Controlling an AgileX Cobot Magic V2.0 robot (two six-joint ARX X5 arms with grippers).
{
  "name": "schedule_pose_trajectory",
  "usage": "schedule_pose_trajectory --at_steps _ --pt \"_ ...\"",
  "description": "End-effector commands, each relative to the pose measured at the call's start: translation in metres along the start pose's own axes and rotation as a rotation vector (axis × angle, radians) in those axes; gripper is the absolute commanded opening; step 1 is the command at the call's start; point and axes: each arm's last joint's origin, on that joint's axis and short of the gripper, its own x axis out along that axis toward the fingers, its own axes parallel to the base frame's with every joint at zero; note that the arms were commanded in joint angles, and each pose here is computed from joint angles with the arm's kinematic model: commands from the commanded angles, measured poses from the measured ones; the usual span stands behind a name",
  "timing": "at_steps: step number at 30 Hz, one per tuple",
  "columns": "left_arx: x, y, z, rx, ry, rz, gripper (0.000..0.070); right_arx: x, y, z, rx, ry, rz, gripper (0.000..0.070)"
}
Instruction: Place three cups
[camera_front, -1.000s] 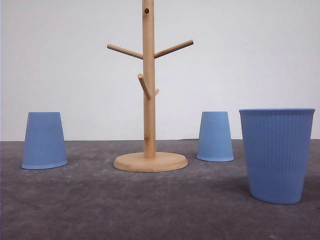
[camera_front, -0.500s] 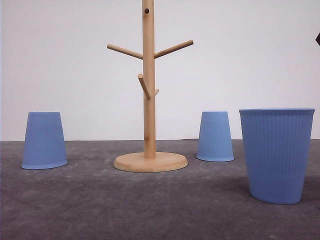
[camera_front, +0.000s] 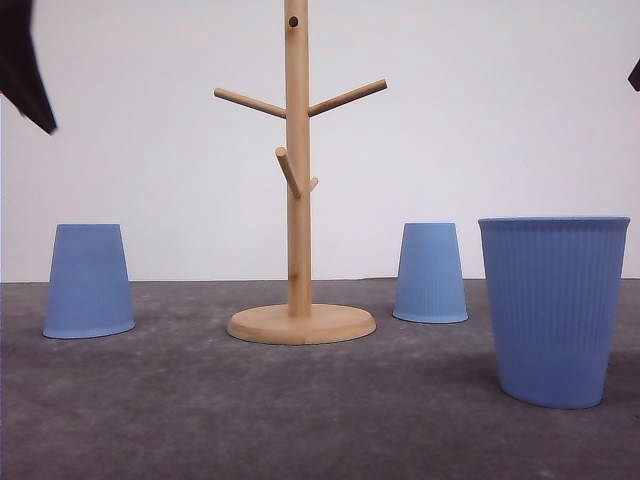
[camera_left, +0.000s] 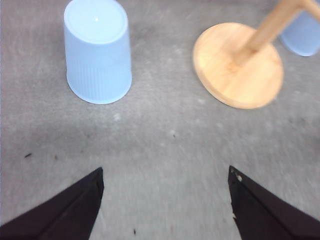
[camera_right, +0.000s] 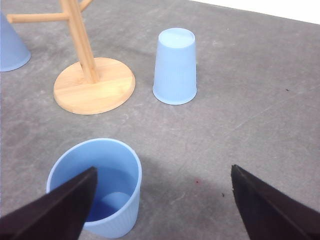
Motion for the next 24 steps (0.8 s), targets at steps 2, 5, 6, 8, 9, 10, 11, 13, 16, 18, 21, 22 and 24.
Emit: schedule_pose_trajectory --at_steps 2,5,6,8,9,10,11,13,16,18,21,22,24 --pt "0.010 0.001 0.019 -0.021 0.011 0.014 0.0500 -0.003 0.001 0.006 0.014 -0.025 0.003 0.0543" --pt "0.024 0.003 0.035 -0.027 0.039 0.027 0.0539 -0.003 0.001 0.006 0.014 -0.026 0.003 0.0543" --pt "0.029 0.004 0.041 -0.027 0.046 0.032 0.0559 -0.003 0.001 0.006 0.014 -0.026 0.003 0.0543" --pt "0.039 0.007 0.051 -0.017 0.057 0.051 0.0580 -0.003 0.001 0.006 0.014 -0.026 0.003 0.0543" --pt "0.043 0.008 0.055 -0.009 0.058 0.063 0.0601 -0.003 0.001 0.006 0.014 -0.026 0.003 0.0543" --pt "0.048 0.009 0.060 -0.002 0.058 0.072 0.0616 -0.003 0.001 0.006 0.014 -0.026 0.003 0.0543" --pt "0.053 0.010 0.064 0.006 0.056 0.078 0.0625 -0.003 0.001 0.006 0.014 -0.026 0.003 0.0543" --pt "0.063 0.013 0.072 0.005 0.047 0.092 0.0643 -0.003 0.001 0.006 0.014 -0.025 0.002 0.0543" --pt "0.078 0.018 0.081 -0.003 0.030 0.103 0.0645 -0.003 0.001 0.006 0.013 -0.025 0.002 0.0543" --pt "0.087 0.021 0.085 -0.008 0.027 0.107 0.0646 -0.003 0.001 0.006 0.013 -0.025 0.002 0.0543" --pt "0.103 0.028 0.088 -0.018 0.035 0.117 0.0650 -0.003 0.001 0.006 0.013 -0.025 0.002 0.0542" --pt "0.108 0.030 0.088 -0.021 0.036 0.120 0.0650 -0.003 0.001 0.006 0.013 -0.025 0.002 0.0542" --pt "0.118 0.034 0.089 -0.025 0.032 0.123 0.0650 -0.003 0.001 0.006 0.013 -0.025 0.002 0.0542"
